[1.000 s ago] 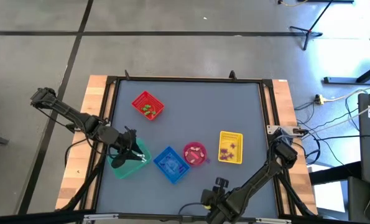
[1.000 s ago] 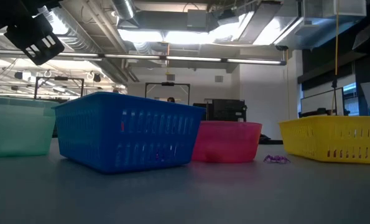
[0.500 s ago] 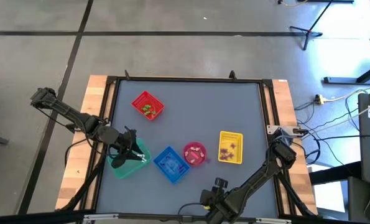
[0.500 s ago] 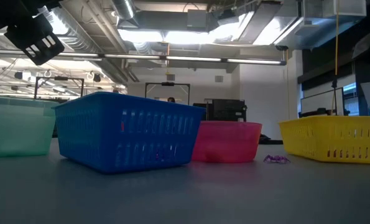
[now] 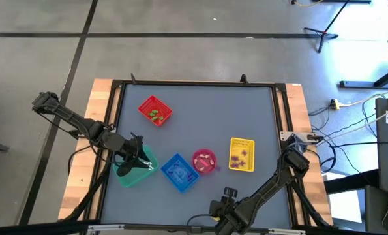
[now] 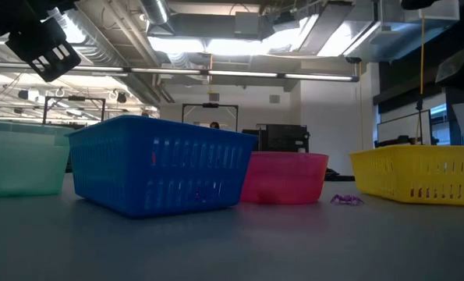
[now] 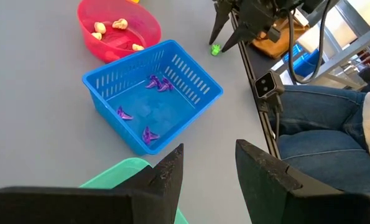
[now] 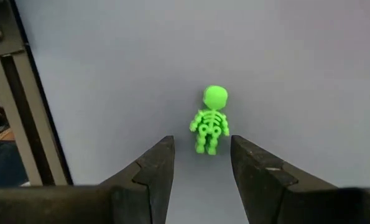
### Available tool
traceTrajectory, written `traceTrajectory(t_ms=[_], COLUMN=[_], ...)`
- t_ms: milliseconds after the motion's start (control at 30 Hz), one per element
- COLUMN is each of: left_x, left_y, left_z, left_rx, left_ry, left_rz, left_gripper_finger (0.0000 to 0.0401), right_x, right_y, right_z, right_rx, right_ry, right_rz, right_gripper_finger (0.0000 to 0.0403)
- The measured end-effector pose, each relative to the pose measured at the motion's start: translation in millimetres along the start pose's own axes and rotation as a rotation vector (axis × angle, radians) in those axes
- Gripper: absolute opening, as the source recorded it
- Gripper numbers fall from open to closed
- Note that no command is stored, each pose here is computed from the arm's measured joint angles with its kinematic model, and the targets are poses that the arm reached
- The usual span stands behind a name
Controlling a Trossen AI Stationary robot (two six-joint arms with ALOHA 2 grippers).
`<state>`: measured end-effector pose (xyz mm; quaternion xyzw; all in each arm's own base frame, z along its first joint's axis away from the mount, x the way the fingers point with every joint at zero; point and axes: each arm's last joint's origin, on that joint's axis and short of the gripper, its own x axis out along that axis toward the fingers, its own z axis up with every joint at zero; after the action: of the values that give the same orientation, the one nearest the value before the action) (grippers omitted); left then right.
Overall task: Sort Halloween decoration
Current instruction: Put the green skeleton toy into the red bin
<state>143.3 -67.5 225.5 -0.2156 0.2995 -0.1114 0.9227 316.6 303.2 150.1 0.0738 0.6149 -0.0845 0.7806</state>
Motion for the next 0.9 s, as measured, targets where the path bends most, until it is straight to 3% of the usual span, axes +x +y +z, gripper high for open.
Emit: traceTrajectory(t_ms=[267, 700, 900], left_x=[0.0, 0.0, 0.0], left_y=[0.0, 0.0, 0.0], left_z=[0.0, 0.0, 0.0], left_rx=[0.000, 0.001, 0.001], left_ry=[0.001, 0.000, 0.000], left_rz=[0.000, 0.000, 0.000], left_gripper_finger=[0.0130, 0.0130, 0.0130], right_x=[7.1, 8.3, 8.7], right_y=[-0.9, -1.4, -1.7], right_z=[4.2, 5.3, 5.4], right_rx=[-0.056, -0.061, -0.061], right_ry=[0.010, 0.020, 0.021], right_rz=[0.006, 0.012, 0.010], right_gripper_finger=[0.0139, 0.0007, 0.0012])
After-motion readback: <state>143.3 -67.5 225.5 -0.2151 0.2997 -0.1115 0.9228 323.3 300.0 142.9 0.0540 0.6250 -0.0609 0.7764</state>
